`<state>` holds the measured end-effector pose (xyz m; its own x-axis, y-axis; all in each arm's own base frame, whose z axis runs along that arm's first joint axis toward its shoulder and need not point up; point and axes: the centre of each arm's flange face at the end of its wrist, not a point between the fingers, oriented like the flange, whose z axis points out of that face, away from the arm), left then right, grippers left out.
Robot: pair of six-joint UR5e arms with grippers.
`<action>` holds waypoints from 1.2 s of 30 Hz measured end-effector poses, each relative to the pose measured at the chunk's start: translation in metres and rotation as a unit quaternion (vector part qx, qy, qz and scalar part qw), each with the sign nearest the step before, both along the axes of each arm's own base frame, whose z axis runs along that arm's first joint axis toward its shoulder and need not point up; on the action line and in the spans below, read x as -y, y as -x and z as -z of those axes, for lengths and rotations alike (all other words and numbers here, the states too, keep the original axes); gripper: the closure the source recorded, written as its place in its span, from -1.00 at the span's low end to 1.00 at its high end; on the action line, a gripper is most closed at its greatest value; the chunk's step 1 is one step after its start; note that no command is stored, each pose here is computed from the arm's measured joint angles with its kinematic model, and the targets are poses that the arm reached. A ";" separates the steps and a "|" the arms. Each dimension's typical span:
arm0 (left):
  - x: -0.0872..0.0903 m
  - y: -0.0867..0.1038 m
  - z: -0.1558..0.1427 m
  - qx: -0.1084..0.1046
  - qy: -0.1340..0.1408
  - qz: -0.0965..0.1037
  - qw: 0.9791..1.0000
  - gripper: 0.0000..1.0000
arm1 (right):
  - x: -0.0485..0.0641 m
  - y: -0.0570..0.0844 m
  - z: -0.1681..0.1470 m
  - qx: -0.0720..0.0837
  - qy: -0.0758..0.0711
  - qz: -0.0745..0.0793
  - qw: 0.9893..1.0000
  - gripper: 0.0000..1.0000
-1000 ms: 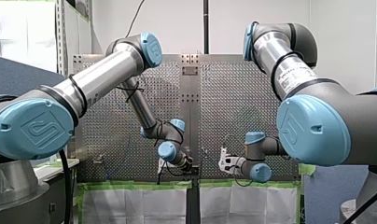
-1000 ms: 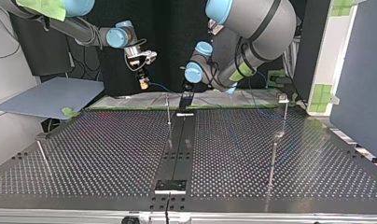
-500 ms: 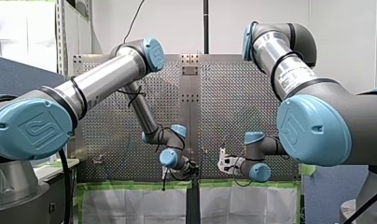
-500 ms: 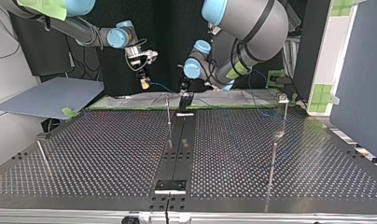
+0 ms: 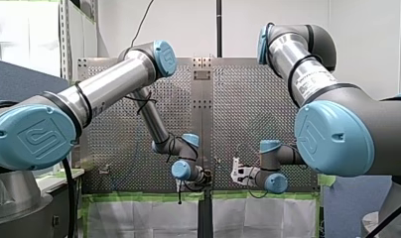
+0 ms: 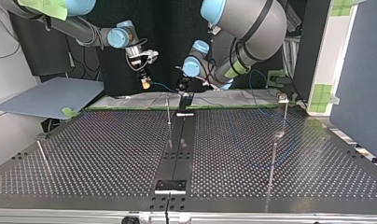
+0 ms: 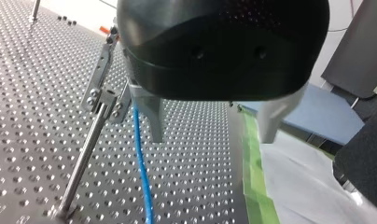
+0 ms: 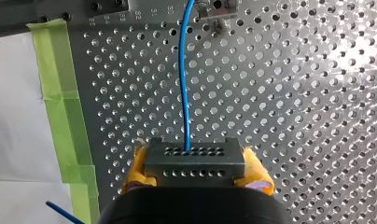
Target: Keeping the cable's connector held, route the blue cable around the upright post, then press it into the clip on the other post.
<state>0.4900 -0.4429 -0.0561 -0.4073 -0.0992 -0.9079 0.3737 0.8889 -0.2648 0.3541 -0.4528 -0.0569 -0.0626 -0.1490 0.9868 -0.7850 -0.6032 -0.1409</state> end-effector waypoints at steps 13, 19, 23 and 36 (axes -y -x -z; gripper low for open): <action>-0.003 -0.001 0.000 0.002 -0.010 -0.007 1.000 0.66 | 0.000 0.000 0.000 0.000 0.000 0.000 1.000 1.00; -0.004 0.000 0.001 -0.002 -0.013 -0.011 1.000 0.98 | 0.001 0.000 0.000 0.000 0.001 0.000 1.000 1.00; -0.006 -0.001 0.001 -0.003 -0.016 -0.014 1.000 0.98 | 0.001 0.001 0.000 0.000 0.000 0.001 1.000 1.00; -0.015 0.005 0.004 -0.009 -0.067 -0.048 0.997 0.98 | 0.005 0.007 0.000 -0.001 -0.004 0.008 1.000 1.00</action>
<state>0.4850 -0.4281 -0.0598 -0.4181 -0.0177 -0.9082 0.2810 0.9482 -0.1479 0.3474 -0.4579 -0.0573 -0.0640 -0.1556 0.9858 -0.7953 -0.5888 -0.1445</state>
